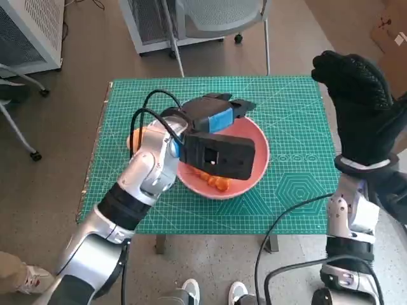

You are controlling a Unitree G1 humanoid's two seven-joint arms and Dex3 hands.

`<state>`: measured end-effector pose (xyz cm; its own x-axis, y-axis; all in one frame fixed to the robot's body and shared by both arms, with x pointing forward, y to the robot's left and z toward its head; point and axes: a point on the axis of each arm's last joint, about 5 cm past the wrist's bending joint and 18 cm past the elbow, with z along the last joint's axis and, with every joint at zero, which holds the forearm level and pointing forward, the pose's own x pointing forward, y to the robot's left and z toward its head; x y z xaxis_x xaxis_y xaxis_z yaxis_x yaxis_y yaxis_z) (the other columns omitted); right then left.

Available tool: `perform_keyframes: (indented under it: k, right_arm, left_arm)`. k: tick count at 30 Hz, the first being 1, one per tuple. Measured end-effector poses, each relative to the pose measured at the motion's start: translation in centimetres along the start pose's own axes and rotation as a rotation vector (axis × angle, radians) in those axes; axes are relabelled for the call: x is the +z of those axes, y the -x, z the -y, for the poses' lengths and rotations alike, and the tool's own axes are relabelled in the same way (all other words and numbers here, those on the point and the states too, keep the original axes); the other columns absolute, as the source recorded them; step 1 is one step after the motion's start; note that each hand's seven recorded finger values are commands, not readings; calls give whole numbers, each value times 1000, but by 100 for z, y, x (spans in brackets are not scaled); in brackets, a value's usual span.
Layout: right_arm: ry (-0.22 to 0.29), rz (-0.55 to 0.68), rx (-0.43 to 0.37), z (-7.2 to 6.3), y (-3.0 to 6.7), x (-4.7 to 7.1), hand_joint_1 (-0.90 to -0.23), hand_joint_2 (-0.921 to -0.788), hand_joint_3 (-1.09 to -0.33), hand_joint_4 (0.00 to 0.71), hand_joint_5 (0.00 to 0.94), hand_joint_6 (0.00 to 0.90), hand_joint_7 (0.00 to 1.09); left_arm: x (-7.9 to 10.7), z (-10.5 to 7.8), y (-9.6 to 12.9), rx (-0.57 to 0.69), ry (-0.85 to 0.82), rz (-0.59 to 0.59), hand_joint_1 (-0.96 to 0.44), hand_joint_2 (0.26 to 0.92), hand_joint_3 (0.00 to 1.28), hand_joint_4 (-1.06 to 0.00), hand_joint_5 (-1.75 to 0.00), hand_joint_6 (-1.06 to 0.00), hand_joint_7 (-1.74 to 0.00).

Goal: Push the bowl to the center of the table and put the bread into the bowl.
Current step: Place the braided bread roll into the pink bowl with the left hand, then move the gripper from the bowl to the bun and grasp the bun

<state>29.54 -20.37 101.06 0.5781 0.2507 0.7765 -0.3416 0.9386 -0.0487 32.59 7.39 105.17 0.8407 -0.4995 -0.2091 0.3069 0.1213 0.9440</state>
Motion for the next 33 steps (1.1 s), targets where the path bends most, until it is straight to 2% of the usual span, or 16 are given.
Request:
perform_keyframes:
  k: [8,14,23,27,33]
  right_arm:
    - [-8,2,-2,-26,6,-22,-671,-921,-747,269,1,360,2]
    - [-9,0,-3,-25,17,-26,-670,-921,-746,268,1,360,1]
    - [-20,1,-10,8,24,-7,-670,-921,-739,268,0,365,4]
    - [-20,1,-4,17,22,2,-670,-921,-736,269,1,367,5]
    - [-20,-1,4,16,21,1,-671,-921,-736,274,3,370,6]
  left_arm:
    - [-31,-67,128,59,0,27,-475,794,0,1,1,-57,-81]
    - [-178,-224,406,137,18,39,-421,774,0,1,1,-97,-93]
    - [-486,-475,962,304,10,-39,-306,732,1,1,1,-145,-76]
    - [-569,-496,1136,343,-1,-91,-270,717,0,1,1,-155,-68]
    - [-627,-457,1282,335,-4,-168,-201,705,0,1,1,-164,-58]
